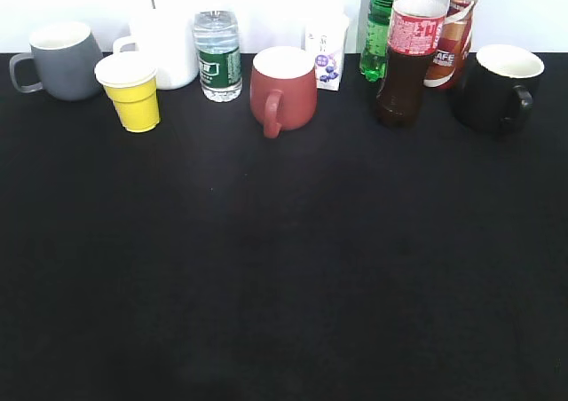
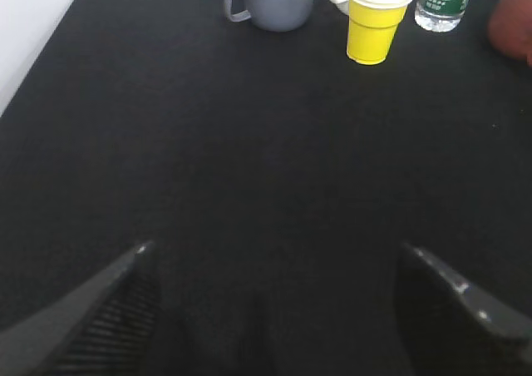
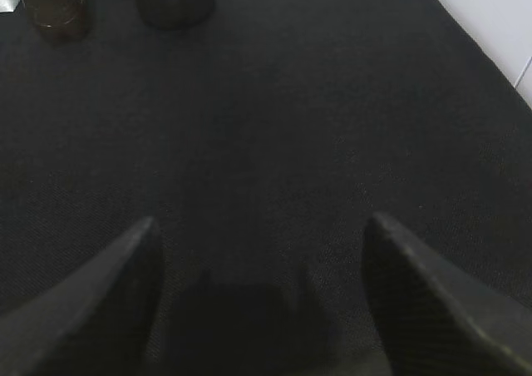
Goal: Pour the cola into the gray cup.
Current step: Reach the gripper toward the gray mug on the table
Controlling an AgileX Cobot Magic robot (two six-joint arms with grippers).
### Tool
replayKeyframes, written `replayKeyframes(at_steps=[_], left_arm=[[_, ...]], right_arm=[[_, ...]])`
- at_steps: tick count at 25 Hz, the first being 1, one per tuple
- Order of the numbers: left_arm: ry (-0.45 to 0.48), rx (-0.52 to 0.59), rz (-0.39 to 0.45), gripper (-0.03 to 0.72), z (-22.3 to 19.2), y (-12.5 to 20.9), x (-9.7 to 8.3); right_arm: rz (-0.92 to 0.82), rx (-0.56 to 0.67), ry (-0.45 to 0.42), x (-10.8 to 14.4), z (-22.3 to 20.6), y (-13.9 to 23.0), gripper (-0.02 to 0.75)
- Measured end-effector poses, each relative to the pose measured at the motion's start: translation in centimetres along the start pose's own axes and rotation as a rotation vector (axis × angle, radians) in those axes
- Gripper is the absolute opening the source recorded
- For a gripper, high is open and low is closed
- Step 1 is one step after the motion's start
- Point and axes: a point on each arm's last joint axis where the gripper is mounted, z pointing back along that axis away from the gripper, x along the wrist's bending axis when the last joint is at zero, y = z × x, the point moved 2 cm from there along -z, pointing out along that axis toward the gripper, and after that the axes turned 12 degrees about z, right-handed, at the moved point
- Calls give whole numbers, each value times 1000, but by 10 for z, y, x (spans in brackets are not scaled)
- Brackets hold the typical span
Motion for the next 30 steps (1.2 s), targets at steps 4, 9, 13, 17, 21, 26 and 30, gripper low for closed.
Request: replayKeyframes(at_steps=[4,9,13,17,21,26,30], left_arm=[[0,0,0,664,0,0,0],[75,-249,5,545,12,-32,-9],[105,-448,-44,543,-59,-64,-17],[134,-428,-54,532,-158,-58,-20],[39,-290,13,496,-260,-30,3],[-17,-323,17,465,-363,-54,23],[-5,-281,-24,453,-424,-60,32]], right_arm=[[0,0,0,0,0,0,566],[0,0,0,0,0,0,566],[0,0,0,0,0,0,566],[0,0,0,0,0,0,566],[0,0,0,0,0,0,566],[0,0,0,0,0,0,566],[0,0,0,0,0,0,566]])
